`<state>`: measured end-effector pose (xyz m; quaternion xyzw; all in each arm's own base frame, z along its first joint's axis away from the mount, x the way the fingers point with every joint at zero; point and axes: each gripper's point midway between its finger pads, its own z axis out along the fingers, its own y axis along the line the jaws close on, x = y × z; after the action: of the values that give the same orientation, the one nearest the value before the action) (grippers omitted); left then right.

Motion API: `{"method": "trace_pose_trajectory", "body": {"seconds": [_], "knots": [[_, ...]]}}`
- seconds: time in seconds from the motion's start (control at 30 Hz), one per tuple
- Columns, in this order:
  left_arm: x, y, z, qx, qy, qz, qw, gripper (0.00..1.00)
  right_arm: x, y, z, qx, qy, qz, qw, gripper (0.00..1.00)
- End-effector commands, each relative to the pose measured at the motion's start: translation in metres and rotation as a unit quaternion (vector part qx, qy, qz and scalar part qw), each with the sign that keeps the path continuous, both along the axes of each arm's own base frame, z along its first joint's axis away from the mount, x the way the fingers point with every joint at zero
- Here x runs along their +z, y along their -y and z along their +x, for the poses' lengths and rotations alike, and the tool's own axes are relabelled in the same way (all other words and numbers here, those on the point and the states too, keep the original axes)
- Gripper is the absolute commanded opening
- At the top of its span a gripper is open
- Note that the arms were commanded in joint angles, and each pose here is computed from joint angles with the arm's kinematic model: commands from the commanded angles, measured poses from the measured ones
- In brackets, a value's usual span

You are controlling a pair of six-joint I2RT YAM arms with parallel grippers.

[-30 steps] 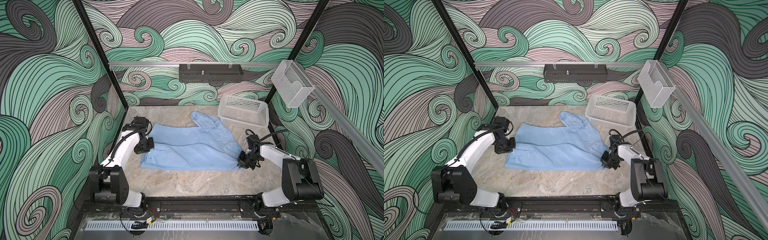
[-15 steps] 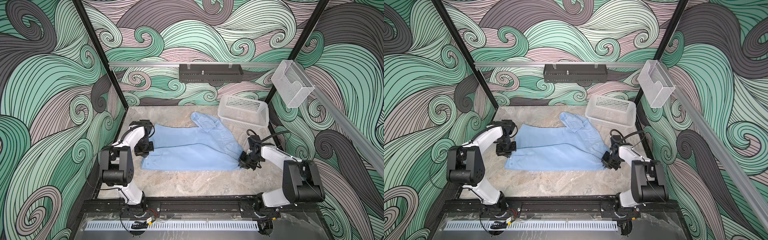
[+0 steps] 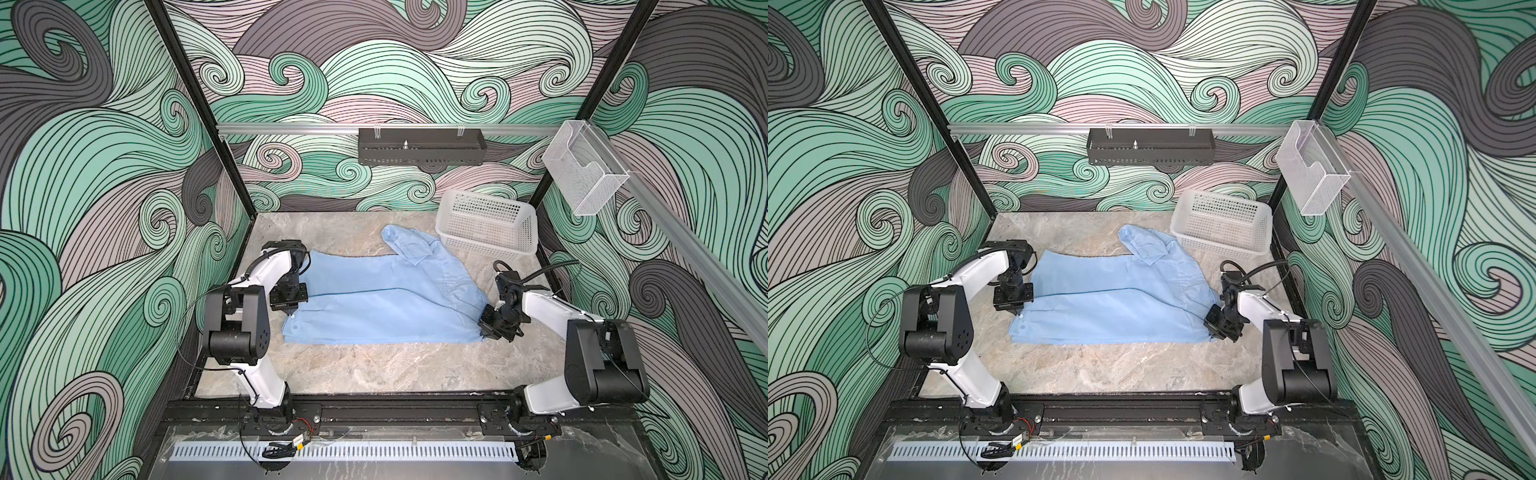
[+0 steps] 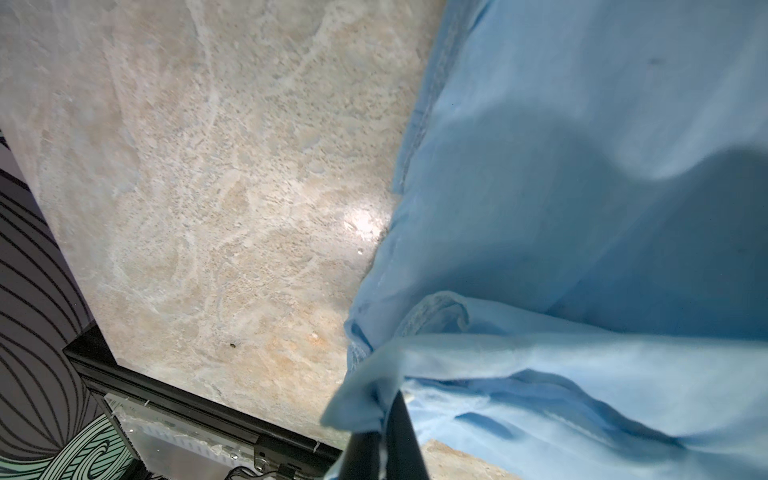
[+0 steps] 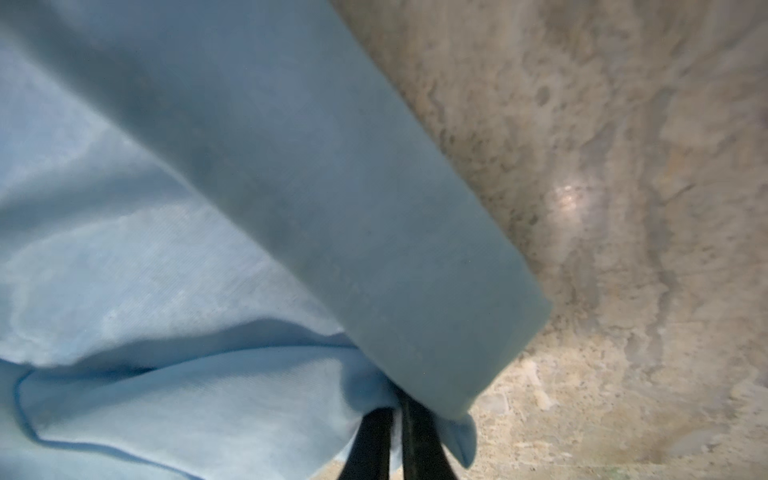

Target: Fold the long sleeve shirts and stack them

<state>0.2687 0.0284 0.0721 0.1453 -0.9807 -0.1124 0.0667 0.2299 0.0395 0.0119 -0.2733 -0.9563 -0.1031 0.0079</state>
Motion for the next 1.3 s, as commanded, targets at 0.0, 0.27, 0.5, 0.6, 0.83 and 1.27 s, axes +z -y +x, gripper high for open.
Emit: {"method": "trace_pose_trajectory", "body": {"seconds": [0.0,0.27,0.5,0.6,0.83,1.27], "knots": [[0.005,-0.017,0.001,-0.002,-0.013,0.044,0.999,0.00,-0.011,0.022,-0.006,-0.011,-0.021,-0.050,0.998,0.09],[-0.004,-0.012,0.000,-0.002,-0.028,0.028,0.999,0.00,0.002,0.010,0.001,0.006,-0.002,-0.016,1.000,0.18],[0.022,-0.006,0.005,0.003,0.008,0.014,1.000,0.42,0.054,-0.011,0.001,0.045,0.051,0.028,0.997,0.48],[0.059,-0.005,0.009,0.005,0.052,0.015,0.999,0.56,0.089,-0.010,0.001,0.057,0.093,0.009,0.994,0.56],[0.082,0.054,0.024,-0.008,0.145,-0.119,0.982,0.64,0.114,-0.055,0.029,0.094,0.135,0.047,0.985,0.56],[-0.031,0.077,-0.010,0.091,0.031,-0.190,0.977,0.60,0.004,-0.087,0.038,0.093,0.028,0.062,0.993,0.40]]}}
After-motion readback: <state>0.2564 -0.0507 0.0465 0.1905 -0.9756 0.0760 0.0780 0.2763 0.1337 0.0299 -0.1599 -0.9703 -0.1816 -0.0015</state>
